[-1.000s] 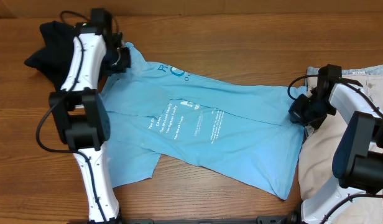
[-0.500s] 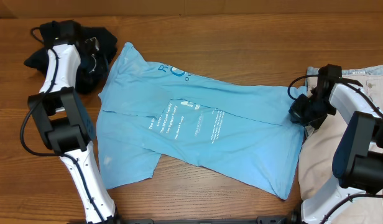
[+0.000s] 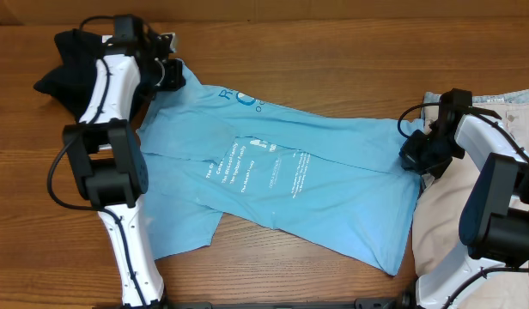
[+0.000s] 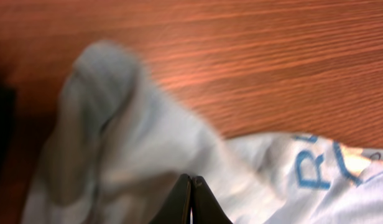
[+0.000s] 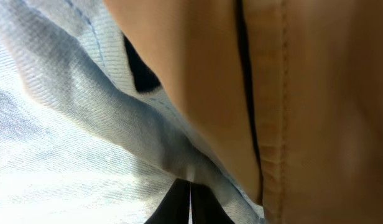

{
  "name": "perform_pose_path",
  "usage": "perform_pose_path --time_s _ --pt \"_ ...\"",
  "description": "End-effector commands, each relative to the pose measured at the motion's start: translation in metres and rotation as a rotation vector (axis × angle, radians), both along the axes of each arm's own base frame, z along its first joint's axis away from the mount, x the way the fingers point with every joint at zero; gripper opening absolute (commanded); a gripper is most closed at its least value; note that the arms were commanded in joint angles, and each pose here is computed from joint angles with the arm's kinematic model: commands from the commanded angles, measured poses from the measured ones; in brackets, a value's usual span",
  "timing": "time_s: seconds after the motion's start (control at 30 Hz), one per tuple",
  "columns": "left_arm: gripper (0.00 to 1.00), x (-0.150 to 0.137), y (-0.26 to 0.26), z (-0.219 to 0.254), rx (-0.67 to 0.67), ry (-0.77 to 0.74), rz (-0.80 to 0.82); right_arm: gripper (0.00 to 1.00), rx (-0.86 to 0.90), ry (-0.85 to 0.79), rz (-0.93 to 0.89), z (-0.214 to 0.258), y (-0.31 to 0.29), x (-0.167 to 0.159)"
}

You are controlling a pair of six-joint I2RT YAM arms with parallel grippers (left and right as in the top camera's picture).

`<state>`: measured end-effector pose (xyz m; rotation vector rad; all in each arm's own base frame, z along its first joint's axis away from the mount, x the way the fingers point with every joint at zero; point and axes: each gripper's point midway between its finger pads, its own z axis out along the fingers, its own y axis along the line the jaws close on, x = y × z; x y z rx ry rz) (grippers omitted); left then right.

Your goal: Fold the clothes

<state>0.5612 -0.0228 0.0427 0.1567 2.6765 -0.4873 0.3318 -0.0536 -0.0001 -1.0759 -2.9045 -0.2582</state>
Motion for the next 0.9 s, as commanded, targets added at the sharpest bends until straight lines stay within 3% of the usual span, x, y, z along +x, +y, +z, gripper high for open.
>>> perform_pose_path --time_s 0.0,0.13,0.37,0.47,0.6,0.77,0.87 --pt "0.05 0.008 0.001 -0.011 0.058 -0.011 -0.009 0.06 -0.048 0.043 -0.012 -0.009 -0.013 -0.006" --pt "0.04 -0.001 0.008 -0.045 0.123 0.070 0.028 0.06 -0.044 0.055 -0.011 -0.009 -0.012 -0.009" --pt "0.04 -0.008 0.056 -0.075 0.225 0.168 0.268 0.06 -0.039 0.055 0.029 -0.009 -0.011 -0.010" --pt "0.04 -0.003 0.077 -0.068 0.203 0.159 0.352 0.09 -0.033 0.027 0.085 -0.009 -0.010 -0.006" --pt "0.04 0.010 0.058 -0.047 0.026 0.122 0.308 0.11 -0.036 -0.022 0.145 -0.009 -0.011 0.004" --pt "0.05 0.022 0.055 -0.015 0.002 0.085 0.323 0.11 -0.056 -0.081 0.146 0.000 -0.016 0.023" --pt "0.08 0.026 0.052 0.014 -0.017 0.067 0.310 0.14 -0.016 -0.145 0.244 0.024 -0.010 0.040"
